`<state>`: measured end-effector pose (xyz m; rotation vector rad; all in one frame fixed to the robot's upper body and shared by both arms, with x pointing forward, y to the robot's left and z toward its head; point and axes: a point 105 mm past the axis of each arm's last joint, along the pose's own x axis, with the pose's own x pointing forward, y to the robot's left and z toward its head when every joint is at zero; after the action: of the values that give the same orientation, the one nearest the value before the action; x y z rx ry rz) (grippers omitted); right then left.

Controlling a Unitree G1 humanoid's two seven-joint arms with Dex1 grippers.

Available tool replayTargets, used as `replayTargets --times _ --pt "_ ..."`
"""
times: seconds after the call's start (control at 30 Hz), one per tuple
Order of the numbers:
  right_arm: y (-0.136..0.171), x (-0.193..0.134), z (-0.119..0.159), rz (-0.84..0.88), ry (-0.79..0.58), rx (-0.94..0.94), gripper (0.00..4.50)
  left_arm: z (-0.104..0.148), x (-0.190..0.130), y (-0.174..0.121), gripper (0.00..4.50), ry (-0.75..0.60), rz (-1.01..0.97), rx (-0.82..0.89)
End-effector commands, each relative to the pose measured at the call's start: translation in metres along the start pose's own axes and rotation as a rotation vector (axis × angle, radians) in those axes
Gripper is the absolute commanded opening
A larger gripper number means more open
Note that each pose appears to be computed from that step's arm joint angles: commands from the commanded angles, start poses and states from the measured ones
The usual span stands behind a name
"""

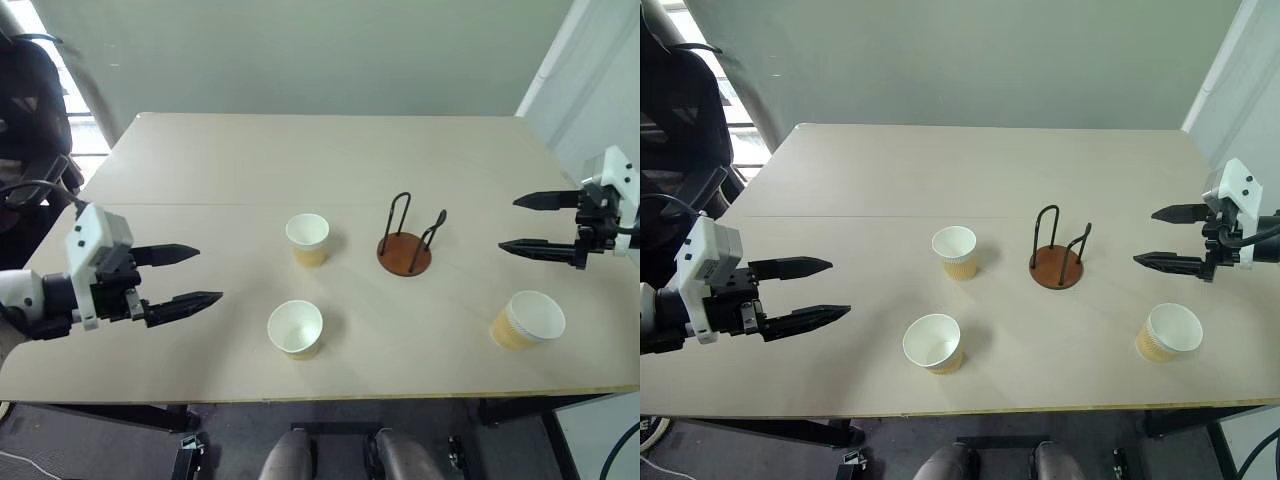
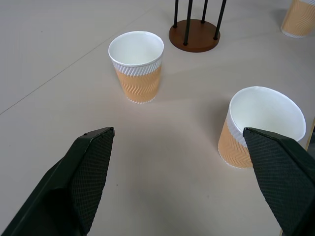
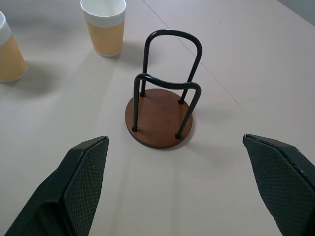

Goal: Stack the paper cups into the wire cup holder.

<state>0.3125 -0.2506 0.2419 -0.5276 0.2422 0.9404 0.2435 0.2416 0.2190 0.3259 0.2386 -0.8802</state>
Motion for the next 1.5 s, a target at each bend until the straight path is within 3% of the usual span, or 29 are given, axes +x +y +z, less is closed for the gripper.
replayTargets --times 0.03,0.37,0.6,0.73,1.03,1.5 --pt "-0.001 -0.005 0.009 -0.013 0.006 -0.045 4.5 0.012 -0.005 0.0 4.48 -0.009 0.011 0.056" --pt "0.027 0.006 -0.002 0.106 -0.018 0.052 4.5 0.017 -0.002 0.0 4.48 -0.031 0.007 0.075" --pt "0.068 0.049 -0.023 0.182 0.035 0.162 4.5 0.025 0.005 -0.002 4.48 -0.071 -0.008 0.095" --pt "0.066 0.07 -0.037 0.1 0.073 0.238 4.5 0.033 0.005 -0.007 4.48 -0.098 -0.036 0.097" --pt "0.05 0.109 -0.036 -0.039 0.094 0.288 4.5 0.035 0.006 -0.014 4.48 -0.103 -0.048 0.098" --pt "0.039 0.136 -0.002 -0.076 -0.044 0.24 4.5 0.03 0.006 -0.015 4.48 -0.086 -0.03 0.085"
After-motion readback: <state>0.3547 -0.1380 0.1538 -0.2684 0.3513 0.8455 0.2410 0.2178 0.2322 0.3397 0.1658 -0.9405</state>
